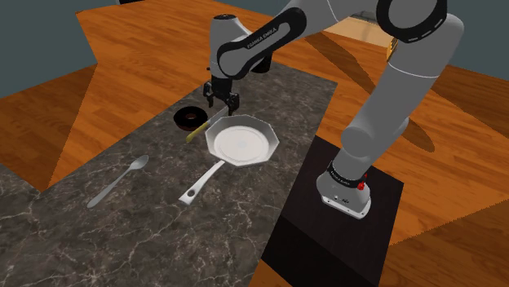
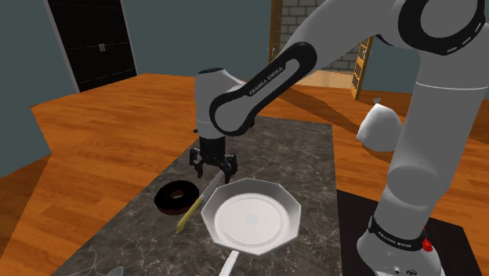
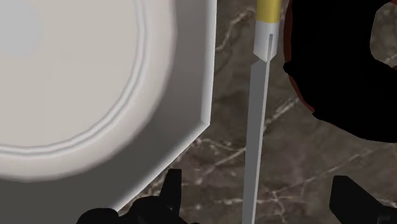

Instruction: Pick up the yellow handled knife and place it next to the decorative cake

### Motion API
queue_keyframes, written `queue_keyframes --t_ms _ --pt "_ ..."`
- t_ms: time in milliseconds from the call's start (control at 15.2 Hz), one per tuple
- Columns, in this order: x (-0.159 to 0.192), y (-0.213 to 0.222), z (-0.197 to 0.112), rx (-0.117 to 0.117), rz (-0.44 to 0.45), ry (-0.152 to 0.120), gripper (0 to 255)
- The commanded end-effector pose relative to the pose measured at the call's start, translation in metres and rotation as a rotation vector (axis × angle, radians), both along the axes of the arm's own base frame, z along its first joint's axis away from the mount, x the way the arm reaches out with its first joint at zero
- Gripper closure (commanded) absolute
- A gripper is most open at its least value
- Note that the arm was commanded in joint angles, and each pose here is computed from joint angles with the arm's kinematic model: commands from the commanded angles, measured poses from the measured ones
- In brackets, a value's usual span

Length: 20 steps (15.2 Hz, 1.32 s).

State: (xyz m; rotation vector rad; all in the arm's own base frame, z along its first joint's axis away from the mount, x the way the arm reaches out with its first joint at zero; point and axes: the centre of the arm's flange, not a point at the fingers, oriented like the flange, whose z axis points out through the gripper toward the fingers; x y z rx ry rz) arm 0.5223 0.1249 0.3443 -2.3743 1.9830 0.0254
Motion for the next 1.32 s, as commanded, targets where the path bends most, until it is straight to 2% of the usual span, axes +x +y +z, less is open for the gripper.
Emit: queue_keyframes --t_ms 0,462,528,1122,1254 --pt "0.001 0.001 -0.008 0.0 0.0 0.001 0" --pt "0.001 0.001 -0.008 0.0 0.0 0.001 0" --pt "0.001 0.001 -0.008 0.0 0.0 0.001 255" --pt "0.001 0.001 -0.008 0.0 0.0 0.001 255" --pt "0.001 0.001 0.002 0.0 0.0 0.001 255"
